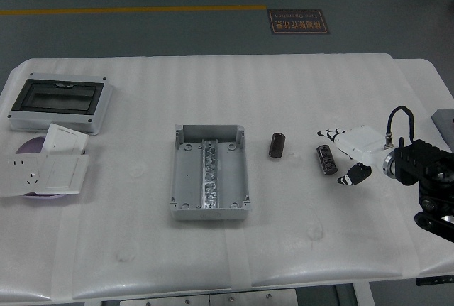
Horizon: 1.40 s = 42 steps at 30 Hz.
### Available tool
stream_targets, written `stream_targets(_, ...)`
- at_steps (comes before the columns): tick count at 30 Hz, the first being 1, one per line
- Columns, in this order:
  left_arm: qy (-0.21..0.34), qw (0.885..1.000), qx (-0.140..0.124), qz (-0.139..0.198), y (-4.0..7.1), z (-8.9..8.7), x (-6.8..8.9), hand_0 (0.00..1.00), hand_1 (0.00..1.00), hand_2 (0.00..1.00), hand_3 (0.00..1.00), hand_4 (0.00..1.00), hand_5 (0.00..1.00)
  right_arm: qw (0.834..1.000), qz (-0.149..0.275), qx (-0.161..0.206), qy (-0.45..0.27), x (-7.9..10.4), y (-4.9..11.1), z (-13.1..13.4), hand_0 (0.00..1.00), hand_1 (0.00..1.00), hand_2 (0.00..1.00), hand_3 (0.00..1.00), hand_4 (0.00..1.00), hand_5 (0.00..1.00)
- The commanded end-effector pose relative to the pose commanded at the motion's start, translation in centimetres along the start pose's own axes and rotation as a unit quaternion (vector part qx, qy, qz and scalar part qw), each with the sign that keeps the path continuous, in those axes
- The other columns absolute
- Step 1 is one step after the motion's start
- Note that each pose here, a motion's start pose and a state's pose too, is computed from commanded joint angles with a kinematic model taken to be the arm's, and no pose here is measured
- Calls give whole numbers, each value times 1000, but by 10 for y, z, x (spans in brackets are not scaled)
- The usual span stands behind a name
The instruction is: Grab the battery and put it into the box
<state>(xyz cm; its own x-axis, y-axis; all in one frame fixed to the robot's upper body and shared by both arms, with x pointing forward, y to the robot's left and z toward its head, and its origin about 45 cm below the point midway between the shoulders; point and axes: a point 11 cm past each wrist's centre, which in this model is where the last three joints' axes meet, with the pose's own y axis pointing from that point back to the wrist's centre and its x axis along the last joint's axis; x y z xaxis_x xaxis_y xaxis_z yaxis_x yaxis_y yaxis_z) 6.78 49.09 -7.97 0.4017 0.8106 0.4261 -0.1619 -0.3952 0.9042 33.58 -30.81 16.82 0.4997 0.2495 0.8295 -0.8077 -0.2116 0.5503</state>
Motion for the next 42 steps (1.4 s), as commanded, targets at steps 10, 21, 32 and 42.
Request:
stream_targets(10,-1,1000,-2,0,0,1,0,630,647,605,633,684,98,1000,9,10,-7,5,-6,-5,239,398,865,943,706,63)
stream_targets(21,0,1000,-3,1,0,1,1,630,648,605,634,684,100,1000,9,13,-20,5,-9,-2,234,385,838,910,696,76)
stream_targets(32,1,1000,-2,2,0,0,3,630,646,605,634,683,99,999,-1,16,-30,1,-10,-1,224,374,780,840,672,96)
stream_targets(42,0,1000,-4,3,0,-1,3,630,646,604,635,685,100,999,18,21,-34,9,-9,-2,221,369,761,799,658,114)
